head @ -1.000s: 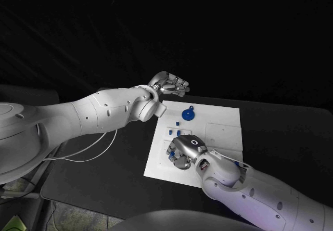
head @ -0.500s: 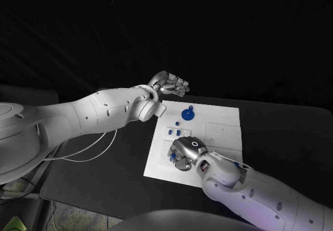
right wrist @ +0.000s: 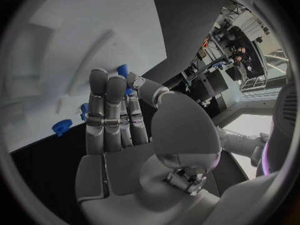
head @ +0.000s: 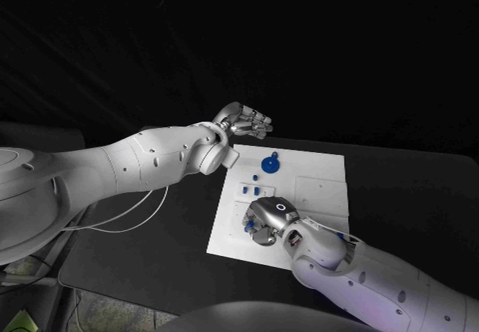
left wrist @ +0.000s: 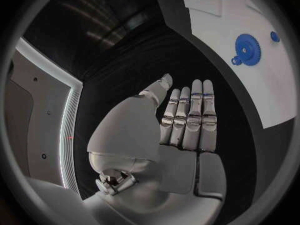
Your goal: Assemble the parts on the task board
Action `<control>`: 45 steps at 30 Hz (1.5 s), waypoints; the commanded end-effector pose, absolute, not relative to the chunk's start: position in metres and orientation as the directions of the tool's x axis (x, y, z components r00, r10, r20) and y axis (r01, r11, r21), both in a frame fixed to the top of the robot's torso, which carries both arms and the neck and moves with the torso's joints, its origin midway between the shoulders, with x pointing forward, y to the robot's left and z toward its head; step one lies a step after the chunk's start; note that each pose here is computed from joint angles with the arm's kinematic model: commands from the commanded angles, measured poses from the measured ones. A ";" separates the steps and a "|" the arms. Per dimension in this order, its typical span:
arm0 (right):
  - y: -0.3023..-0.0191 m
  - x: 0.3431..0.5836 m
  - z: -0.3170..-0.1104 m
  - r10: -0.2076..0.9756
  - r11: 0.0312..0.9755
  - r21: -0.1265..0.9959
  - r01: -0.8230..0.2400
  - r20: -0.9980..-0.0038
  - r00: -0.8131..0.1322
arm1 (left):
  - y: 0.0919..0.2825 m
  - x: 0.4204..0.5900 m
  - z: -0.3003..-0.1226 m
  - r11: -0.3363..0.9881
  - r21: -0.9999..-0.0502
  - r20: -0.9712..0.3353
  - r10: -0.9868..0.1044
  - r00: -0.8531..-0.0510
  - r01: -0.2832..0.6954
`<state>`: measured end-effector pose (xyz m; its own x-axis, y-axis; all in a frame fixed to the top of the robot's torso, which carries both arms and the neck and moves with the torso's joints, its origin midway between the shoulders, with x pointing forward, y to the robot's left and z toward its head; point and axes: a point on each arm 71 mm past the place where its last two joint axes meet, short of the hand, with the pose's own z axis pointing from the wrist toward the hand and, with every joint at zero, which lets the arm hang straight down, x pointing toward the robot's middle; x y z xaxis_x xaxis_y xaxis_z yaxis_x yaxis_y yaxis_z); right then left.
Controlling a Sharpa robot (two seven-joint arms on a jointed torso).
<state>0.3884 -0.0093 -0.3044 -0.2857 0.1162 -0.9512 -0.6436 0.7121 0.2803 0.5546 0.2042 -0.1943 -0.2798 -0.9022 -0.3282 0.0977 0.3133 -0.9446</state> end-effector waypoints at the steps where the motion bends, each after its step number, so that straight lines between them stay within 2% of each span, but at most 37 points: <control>1: -0.010 0.388 -0.307 0.090 0.715 0.260 -0.649 -0.955 -0.284 | 0.203 0.555 -0.193 0.305 -0.947 -0.322 -0.901 -0.292 0.102; 29: 0.003 0.377 -0.322 0.015 0.706 0.228 -0.671 -0.951 -0.307 | 0.202 0.555 -0.194 0.306 -0.947 -0.321 -0.900 -0.294 0.100; 45: -0.002 0.379 -0.323 0.097 0.703 0.292 -0.649 -0.943 -0.319 | 0.204 0.555 -0.194 0.308 -0.947 -0.322 -0.900 -0.292 0.095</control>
<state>0.3816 -0.0021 -0.3186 -0.2826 0.0904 -0.9550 -0.6551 0.7091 0.2610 0.5549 0.2057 -0.1948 -0.2787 -0.9023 -0.3288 0.0926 0.3155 -0.9444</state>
